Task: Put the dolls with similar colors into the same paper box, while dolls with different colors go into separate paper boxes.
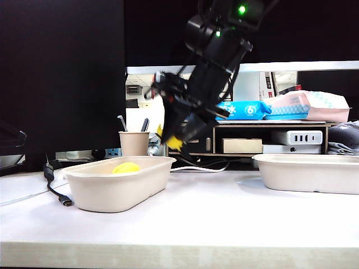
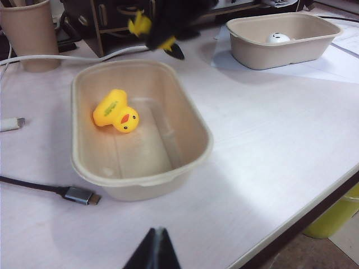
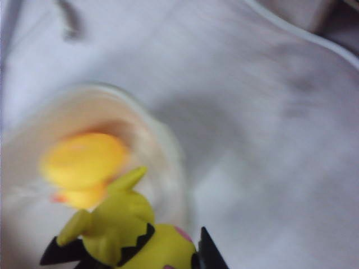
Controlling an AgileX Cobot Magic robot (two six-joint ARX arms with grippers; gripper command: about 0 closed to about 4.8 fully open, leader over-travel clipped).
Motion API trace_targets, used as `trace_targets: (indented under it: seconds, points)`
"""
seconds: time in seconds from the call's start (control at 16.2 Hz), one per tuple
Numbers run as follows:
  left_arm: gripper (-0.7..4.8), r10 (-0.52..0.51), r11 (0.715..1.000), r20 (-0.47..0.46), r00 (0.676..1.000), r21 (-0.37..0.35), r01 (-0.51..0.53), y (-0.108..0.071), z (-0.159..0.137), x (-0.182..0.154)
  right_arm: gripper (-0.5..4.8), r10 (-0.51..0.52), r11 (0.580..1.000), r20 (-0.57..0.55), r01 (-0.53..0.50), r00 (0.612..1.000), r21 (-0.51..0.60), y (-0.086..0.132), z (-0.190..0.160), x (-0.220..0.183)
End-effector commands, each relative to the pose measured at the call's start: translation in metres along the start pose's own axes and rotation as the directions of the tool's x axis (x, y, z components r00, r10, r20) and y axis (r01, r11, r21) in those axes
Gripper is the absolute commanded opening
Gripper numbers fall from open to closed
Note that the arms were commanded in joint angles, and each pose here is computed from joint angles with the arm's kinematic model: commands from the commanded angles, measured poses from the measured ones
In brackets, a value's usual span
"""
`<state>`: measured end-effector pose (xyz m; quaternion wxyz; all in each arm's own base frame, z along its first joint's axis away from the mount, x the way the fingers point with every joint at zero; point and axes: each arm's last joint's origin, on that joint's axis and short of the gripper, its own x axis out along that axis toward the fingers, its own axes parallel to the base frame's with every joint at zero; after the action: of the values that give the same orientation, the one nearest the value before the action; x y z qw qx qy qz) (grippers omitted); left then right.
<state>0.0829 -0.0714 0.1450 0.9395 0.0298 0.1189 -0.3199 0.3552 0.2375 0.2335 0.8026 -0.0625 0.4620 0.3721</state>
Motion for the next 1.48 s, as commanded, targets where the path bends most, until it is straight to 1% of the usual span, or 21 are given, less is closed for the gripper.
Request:
trace_targets:
  seconds: [0.06, 0.25, 0.31, 0.37, 0.49, 0.56, 0.62, 0.8, 0.93, 0.99, 1.05, 1.11, 1.17, 1.24, 1.3, 1.36, 1.42, 1.48]
  points:
    - [-0.05, 0.001, 1.000, 0.013, 1.000, 0.002, -0.001, 0.000, 0.001, 0.000, 1.25, 0.088, 0.996, 0.001, -0.088, 0.996, -0.004, 0.015, 0.006, -0.006]
    - [-0.06, 0.011, 1.000, 0.013, 1.000, -0.001, -0.011, 0.001, 0.001, 0.000, 1.25, 0.116, 0.992, -0.018, -0.117, 0.993, -0.045, 0.036, 0.004, 0.000]
    - [-0.06, 0.034, 0.999, 0.014, 0.999, -0.006, -0.034, 0.004, 0.002, 0.000, 1.25, 0.085, 0.991, -0.012, -0.086, 0.996, -0.103, 0.052, 0.004, 0.004]
    - [-0.06, 0.052, 0.999, 0.020, 0.998, -0.012, -0.052, 0.006, 0.002, 0.000, 1.26, 0.067, 0.991, 0.001, -0.066, 0.998, -0.118, 0.057, 0.005, 0.005]
    - [-0.06, 0.093, 0.995, 0.043, 0.995, -0.023, -0.092, 0.011, 0.004, -0.002, 1.31, 0.076, 0.990, 0.012, -0.074, 0.997, -0.117, 0.060, 0.006, 0.006]
    - [-0.06, 0.118, 0.993, 0.061, 0.991, -0.030, -0.116, 0.013, 0.005, -0.003, 1.61, 0.076, 0.991, 0.010, -0.074, 0.997, -0.112, 0.060, 0.006, 0.006]
    - [-0.06, 0.158, 0.987, 0.097, 0.983, -0.043, -0.154, 0.017, 0.008, -0.006, 2.05, 0.074, 0.993, 0.011, -0.072, 0.997, -0.096, 0.060, 0.006, 0.006]
    - [-0.06, 0.209, 0.978, 0.139, 0.968, -0.059, -0.203, 0.023, 0.011, -0.010, 2.13, 0.075, 0.993, 0.011, -0.074, 0.997, -0.093, 0.059, 0.006, 0.005]
    - [-0.06, 0.239, 0.971, 0.138, 0.961, -0.066, -0.231, 0.026, 0.011, -0.011, 2.20, 0.081, 0.993, 0.009, -0.080, 0.997, -0.084, 0.060, 0.006, 0.005]
    - [-0.06, 0.261, 0.965, 0.137, 0.956, -0.071, -0.253, 0.028, 0.011, -0.011, 2.20, 0.101, 0.993, 0.014, -0.100, 0.995, -0.068, 0.062, 0.007, 0.001]
    - [-0.06, 0.282, 0.959, 0.137, 0.949, -0.077, -0.274, 0.030, 0.011, -0.012, 1.98, 0.130, 0.989, 0.024, -0.128, 0.991, -0.068, 0.063, 0.009, -0.003]
    - [-0.05, 0.311, 0.950, 0.140, 0.940, -0.084, -0.302, 0.033, 0.011, -0.013, 1.52, 0.153, 0.986, 0.039, -0.150, 0.987, -0.075, 0.065, 0.011, -0.010]
    - [-0.06, 0.337, 0.941, 0.145, 0.930, -0.091, -0.326, 0.036, 0.011, -0.014, 0.76, 0.174, 0.982, 0.067, -0.168, 0.982, -0.090, 0.069, 0.014, -0.021]
    - [-0.06, 0.374, 0.927, 0.156, 0.914, -0.101, -0.362, 0.039, 0.012, -0.017, 0.02, 0.183, 0.979, 0.106, -0.171, 0.977, -0.109, 0.074, 0.017, -0.038]
    - [-0.06, 0.393, 0.919, 0.171, 0.903, -0.107, -0.380, 0.041, 0.013, -0.019, -0.08, 0.183, 0.978, 0.138, -0.166, 0.973, -0.125, 0.077, 0.019, -0.053]
    - [-0.06, 0.400, 0.916, 0.188, 0.897, -0.110, -0.386, 0.041, 0.014, -0.020, -0.08, 0.173, 0.979, 0.157, -0.152, 0.972, -0.136, 0.080, 0.019, -0.067]
    - [-0.06, 0.403, 0.915, 0.211, 0.891, -0.112, -0.387, 0.041, 0.015, -0.022, -0.08, 0.159, 0.975, 0.148, -0.131, 0.976, -0.181, 0.083, 0.016, -0.084]
    - [-0.06, 0.405, 0.914, 0.221, 0.887, -0.113, -0.389, 0.041, 0.016, -0.023, -0.08, 0.133, 0.975, 0.129, -0.106, 0.983, -0.195, 0.084, 0.011, -0.091]
